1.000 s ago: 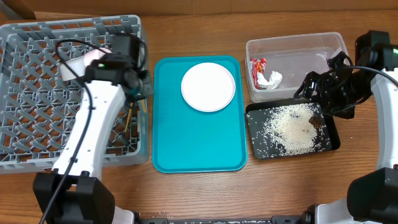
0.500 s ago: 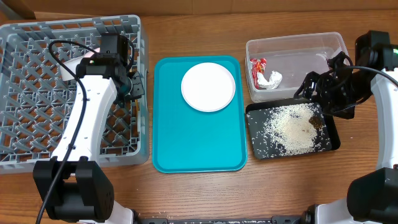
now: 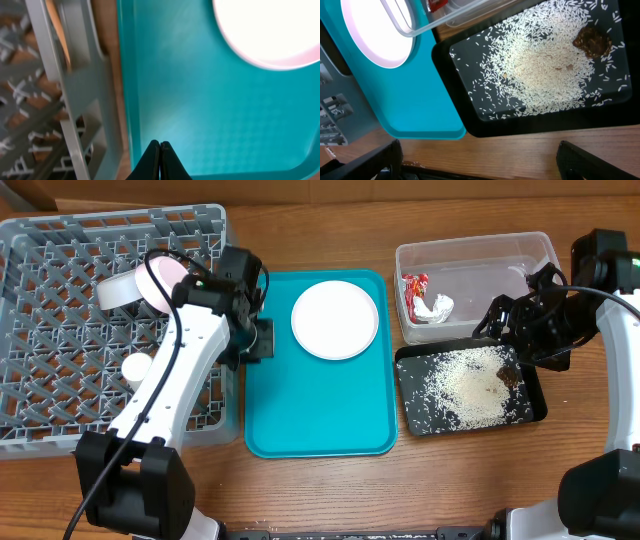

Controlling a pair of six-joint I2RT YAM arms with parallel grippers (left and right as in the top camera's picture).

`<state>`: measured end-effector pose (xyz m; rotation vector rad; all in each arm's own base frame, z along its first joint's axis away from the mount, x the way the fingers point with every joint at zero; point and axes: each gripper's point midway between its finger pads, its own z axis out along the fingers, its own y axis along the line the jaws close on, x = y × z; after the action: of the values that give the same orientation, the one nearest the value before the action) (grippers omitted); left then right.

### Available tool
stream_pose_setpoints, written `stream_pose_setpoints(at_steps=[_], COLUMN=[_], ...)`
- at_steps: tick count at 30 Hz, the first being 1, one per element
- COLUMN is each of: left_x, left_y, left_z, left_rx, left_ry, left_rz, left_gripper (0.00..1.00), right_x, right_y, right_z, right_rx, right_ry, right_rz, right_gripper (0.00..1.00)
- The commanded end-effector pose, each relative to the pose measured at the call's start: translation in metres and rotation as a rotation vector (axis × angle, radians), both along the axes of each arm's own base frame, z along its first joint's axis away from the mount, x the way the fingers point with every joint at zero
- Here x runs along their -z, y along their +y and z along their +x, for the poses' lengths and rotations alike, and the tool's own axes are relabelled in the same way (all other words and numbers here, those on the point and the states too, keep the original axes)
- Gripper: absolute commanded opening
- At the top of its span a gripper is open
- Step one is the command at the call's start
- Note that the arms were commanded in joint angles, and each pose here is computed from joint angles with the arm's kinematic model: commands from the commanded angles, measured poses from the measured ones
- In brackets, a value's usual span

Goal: Sort waste into correct bins and load items into the dishwasher

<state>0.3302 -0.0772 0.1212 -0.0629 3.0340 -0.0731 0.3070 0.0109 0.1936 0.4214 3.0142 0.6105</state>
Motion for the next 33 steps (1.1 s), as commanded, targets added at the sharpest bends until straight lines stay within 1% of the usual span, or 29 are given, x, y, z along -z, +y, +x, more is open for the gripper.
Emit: stream_pose_setpoints(at_steps=[1, 4, 7, 12, 14, 18, 20, 29, 33], left_x=[0.031, 0.050, 0.058, 0.057, 0.055, 0.053, 0.052, 0.051, 0.037], left_y=[0.016, 0.027, 0.037, 0.038, 0.048, 0.056, 0.061, 0.062, 0.049], left_z=[-0.027, -0.048, -0.057, -0.053, -0.055, -0.058, -0.061, -0.058, -0.040], left_rx=[-0.051, -0.085, -0.116, -0.119, -0.136, -0.157, -0.194, -0.204, -0.178], left_ry=[0.118, 0.191, 0.221, 0.206, 0.209, 0.212, 0.218, 0.206, 0.150], left_rz=[0.056, 0.078, 0.102, 0.105, 0.164, 0.209, 0.240, 0.244, 0.189], left_gripper=[0.04, 0.04, 0.04, 0.04, 0.04, 0.04, 0.04, 0.04, 0.04], right_x=[-0.009, -0.009, -0.009, -0.009, -0.009, -0.009, -0.009, -0.009, -0.009], right_y=[0.001, 0.001, 0.001, 0.001, 0.001, 0.001, 0.001, 0.001, 0.001], right_z=[-0.002, -0.002, -0.002, -0.003, -0.004, -0.004, -0.004, -0.005, -0.005], right_rx=[-0.003, -0.003, -0.003, -0.003, -0.003, -0.003, -0.003, -0.003, -0.003], right_ry=[-0.034, -0.034, -0.034, -0.030, -0.023, -0.024, -0.023, -0.023, -0.023], right_rz=[-0.009, -0.009, -0.009, -0.008, -0.007, -0.007, -0.007, -0.007, -0.007], right_gripper=[1.00, 1.00, 1.00, 1.00, 1.00, 1.00, 1.00, 1.00, 1.00])
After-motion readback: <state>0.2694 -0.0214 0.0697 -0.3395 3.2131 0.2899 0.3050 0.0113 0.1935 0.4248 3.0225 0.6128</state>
